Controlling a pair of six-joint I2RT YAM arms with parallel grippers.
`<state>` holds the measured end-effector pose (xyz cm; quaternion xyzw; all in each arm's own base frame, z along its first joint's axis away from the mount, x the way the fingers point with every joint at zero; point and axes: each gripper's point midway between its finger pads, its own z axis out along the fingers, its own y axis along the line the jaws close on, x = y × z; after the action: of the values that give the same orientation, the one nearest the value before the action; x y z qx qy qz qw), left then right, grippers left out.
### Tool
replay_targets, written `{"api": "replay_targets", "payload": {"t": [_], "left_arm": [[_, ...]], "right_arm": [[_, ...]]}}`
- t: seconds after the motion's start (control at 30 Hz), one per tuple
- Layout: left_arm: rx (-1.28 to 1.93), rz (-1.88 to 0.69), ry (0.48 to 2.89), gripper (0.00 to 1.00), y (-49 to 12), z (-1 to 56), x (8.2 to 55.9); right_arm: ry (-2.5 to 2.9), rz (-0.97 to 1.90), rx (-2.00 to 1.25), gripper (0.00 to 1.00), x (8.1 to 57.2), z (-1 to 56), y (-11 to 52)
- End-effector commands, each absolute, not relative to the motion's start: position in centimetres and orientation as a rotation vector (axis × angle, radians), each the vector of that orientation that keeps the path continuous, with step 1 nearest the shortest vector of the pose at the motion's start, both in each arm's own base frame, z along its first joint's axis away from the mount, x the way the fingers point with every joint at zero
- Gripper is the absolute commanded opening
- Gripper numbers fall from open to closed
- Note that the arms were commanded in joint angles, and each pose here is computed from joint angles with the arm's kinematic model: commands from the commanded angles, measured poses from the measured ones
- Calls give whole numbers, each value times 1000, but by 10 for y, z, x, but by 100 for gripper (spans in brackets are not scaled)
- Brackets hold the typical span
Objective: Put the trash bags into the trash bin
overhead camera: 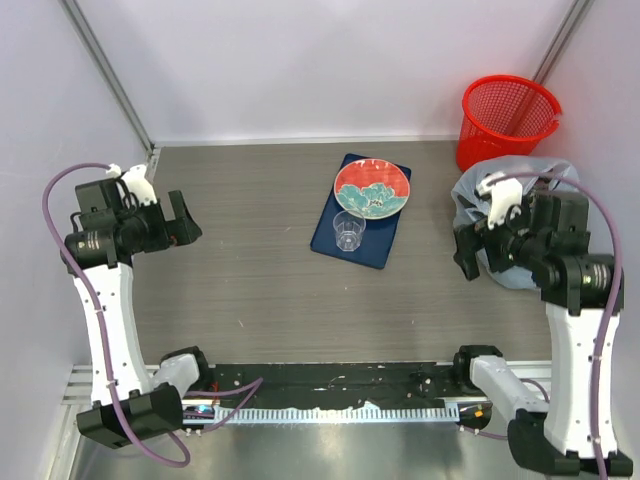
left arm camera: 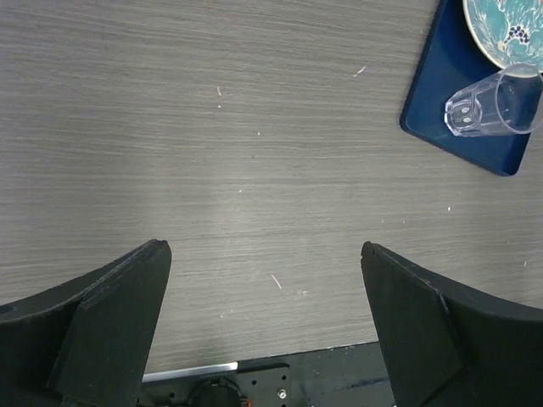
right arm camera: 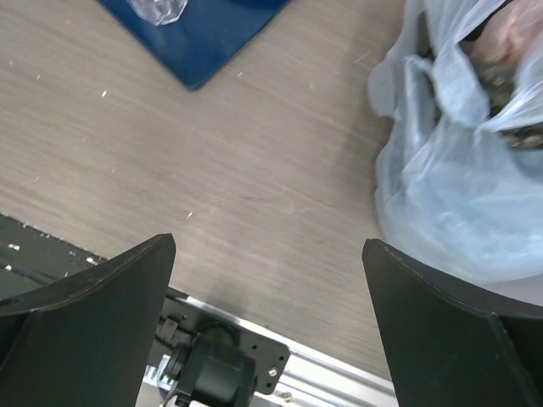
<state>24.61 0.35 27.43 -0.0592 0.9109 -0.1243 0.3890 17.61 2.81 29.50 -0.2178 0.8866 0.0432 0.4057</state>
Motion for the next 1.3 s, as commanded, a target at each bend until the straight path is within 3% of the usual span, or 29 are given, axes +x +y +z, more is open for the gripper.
{"api": "replay_targets", "payload": {"t": [0.0, 0.27, 0.37, 0.57, 1.27], "left_arm": [[-37, -336, 2233, 100, -5, 286, 260], [65, -495, 2245, 100, -31, 280, 269], [88, -530, 2245, 100, -38, 278, 271], [136, -585, 2232, 100, -49, 277, 274], [189, -739, 2221, 100, -69, 276, 300]], "right_arm": [[2226, 5, -544, 98, 212, 319, 13], [2297, -189, -906, 88, 243, 315, -32], [2356, -275, -953, 85, 254, 312, -80], [2330, -347, -1090, 67, 276, 320, -110], [2270, -412, -1350, 56, 327, 286, -130]]}}
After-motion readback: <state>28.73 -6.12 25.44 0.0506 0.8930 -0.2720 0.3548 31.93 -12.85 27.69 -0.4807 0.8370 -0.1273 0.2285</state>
